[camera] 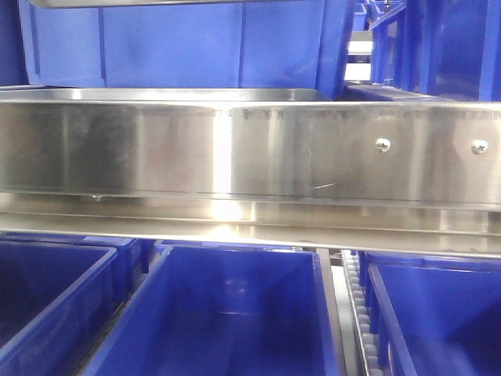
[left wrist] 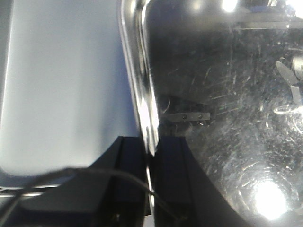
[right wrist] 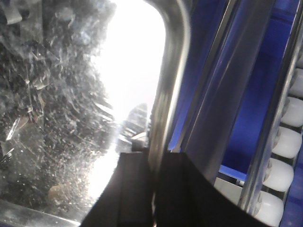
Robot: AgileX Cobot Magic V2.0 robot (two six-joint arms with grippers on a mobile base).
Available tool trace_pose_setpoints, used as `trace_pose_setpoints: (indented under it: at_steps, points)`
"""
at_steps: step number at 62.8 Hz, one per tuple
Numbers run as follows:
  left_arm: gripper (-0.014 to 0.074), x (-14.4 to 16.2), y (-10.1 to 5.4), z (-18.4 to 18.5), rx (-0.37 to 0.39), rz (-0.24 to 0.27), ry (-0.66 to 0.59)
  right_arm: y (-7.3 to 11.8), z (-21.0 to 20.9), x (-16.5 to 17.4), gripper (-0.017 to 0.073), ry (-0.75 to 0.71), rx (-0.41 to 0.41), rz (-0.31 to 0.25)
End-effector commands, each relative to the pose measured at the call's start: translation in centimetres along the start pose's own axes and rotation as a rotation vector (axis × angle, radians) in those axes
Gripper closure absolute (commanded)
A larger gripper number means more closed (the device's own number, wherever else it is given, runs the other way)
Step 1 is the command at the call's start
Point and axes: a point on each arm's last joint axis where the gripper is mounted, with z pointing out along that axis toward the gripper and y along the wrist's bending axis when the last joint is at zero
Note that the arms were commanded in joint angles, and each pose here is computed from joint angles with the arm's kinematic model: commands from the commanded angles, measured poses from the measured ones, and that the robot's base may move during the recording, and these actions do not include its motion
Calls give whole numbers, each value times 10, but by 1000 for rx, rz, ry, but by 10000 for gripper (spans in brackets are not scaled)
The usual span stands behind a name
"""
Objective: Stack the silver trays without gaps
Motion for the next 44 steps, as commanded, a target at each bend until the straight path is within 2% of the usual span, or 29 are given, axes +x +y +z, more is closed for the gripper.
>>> trace_pose_setpoints:
  at_steps: [1, 44]
  points:
    - [641, 1, 8, -18, -46, 38, -20, -4, -30, -7, 501, -138, -10, -27]
    - [641, 0, 6, -17, -37, 47, -30, -2, -30, -8, 501, -147, -27, -23]
